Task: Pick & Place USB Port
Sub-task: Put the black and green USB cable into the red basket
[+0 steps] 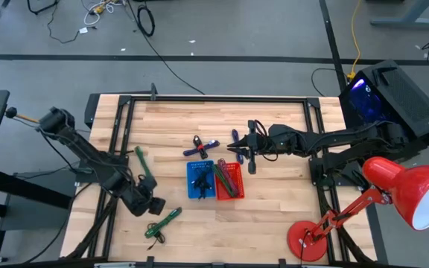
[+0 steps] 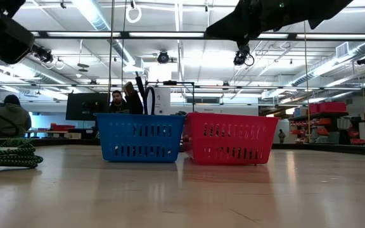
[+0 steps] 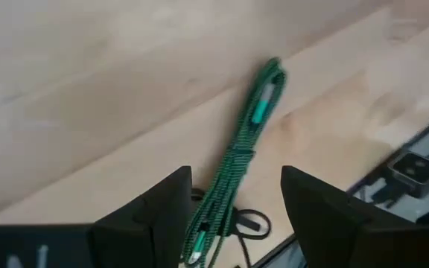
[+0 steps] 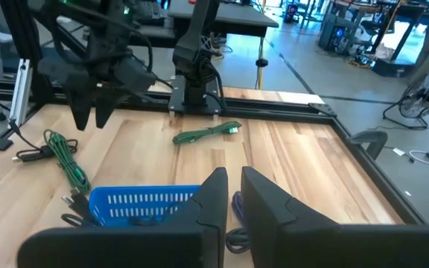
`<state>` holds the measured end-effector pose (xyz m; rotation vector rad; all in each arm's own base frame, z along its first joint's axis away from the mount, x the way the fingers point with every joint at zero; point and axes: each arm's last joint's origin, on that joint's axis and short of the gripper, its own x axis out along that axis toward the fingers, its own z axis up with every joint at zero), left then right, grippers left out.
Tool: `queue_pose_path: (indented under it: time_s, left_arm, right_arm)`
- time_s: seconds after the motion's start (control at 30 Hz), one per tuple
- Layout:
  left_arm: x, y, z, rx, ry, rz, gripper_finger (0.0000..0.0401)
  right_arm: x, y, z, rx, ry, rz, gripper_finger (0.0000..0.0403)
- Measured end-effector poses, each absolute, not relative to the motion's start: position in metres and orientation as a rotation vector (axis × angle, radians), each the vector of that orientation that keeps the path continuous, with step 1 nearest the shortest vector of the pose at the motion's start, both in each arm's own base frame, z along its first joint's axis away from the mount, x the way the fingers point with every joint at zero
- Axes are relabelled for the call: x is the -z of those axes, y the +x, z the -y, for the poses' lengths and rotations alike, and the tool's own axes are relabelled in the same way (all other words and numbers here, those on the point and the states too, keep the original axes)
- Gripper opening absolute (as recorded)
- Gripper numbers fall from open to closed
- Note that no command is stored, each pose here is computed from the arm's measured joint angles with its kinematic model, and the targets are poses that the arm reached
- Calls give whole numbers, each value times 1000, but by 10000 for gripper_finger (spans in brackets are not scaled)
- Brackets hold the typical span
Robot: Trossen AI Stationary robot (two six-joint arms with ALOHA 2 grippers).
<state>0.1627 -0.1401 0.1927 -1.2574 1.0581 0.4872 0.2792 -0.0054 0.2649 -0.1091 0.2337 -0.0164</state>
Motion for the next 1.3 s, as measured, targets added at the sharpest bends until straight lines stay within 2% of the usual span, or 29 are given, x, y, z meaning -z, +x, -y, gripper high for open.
queue_pose_path:
  time_s: [0.23,0.47,1.03,1.13,1.27,1.3]
  left_arm:
    - [-176,183,156,-419,-1319,-1099,213]
    - [-151,190,166,-439,-1311,-1276,213]
    - [-128,203,172,-375,-1240,-1319,208]
    - [-128,206,168,-390,-1246,-1317,169]
    - [-127,207,166,-366,-1209,-1317,42]
    - [-127,208,165,-365,-1207,-1306,27]
  right_arm:
    - [-266,279,5,16,-112,-219,41]
    - [-266,279,5,15,-115,-219,41]
    - [-266,279,5,16,-113,-215,41]
    - [-266,279,5,16,-113,-215,41]
    - [-266,279,5,16,-113,-215,41]
    - [-266,279,5,16,-113,-215,41]
